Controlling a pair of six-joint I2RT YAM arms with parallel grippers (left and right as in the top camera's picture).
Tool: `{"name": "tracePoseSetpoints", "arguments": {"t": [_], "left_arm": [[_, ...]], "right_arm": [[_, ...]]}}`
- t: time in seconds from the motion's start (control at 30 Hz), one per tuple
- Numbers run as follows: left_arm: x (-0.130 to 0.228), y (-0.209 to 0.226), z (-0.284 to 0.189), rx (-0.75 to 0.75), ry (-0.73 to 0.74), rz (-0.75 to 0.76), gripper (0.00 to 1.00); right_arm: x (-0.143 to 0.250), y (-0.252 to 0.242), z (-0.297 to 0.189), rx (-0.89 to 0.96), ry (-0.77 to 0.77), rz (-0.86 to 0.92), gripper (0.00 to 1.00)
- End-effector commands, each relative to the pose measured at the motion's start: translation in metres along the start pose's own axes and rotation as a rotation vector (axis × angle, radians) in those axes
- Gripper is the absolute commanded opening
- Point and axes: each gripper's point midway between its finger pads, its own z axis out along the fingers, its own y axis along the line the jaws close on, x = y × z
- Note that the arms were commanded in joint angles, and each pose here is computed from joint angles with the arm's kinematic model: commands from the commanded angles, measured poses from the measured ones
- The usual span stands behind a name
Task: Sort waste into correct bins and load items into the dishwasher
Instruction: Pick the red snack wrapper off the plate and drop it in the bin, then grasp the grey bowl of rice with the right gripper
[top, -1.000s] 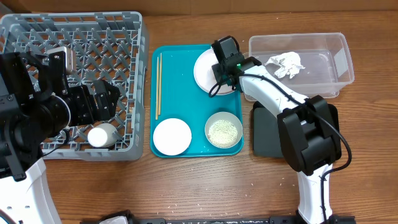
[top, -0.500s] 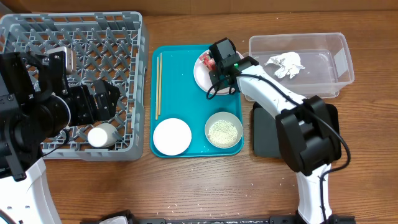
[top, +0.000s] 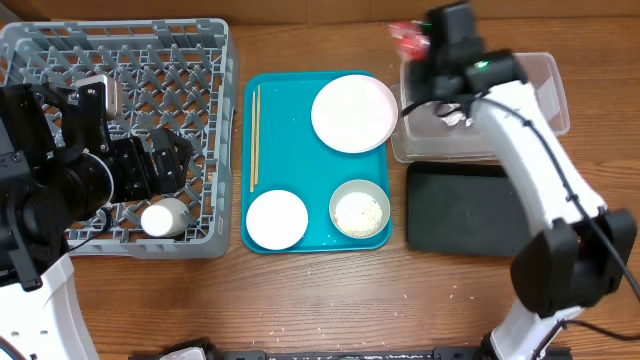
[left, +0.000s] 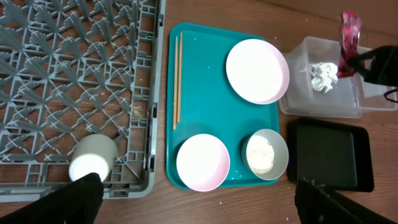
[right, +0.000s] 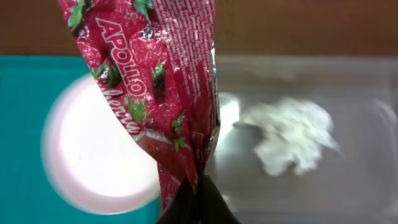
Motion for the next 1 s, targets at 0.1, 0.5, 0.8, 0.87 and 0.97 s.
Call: {"name": "tracePoseSetpoints", "arguments": {"t": [0.1, 0.5, 0.8, 0.87, 0.97], "left_arm": [[-0.003, -0.004, -0.002, 0.019, -0.011, 0.029, 1.00], [-0.003, -0.004, -0.002, 0.019, -0.011, 0.028, 1.00], [-0.003, -0.004, -0.002, 0.019, -0.011, 0.028, 1.00], [-0.003, -0.004, -0.002, 0.019, -0.011, 0.028, 1.00], [-0.003, -0.004, -0.002, 0.019, -0.011, 0.028, 1.00]], "right_arm": [[0.027, -0.020, 0.030, -0.032, 0.126, 0.023, 0.68], [0.043, 0.120, -0.061, -0.446, 0.116, -0.164, 0.12], [0.109, 0.163, -0.040, -0.363, 0.295, -0.261, 0.47], [0.135, 0.158, -0.049, -0.314, 0.422, -0.149, 0.52], [0.162, 0.162, -0.060, -0.330, 0.539, -0.122, 0.54]]}}
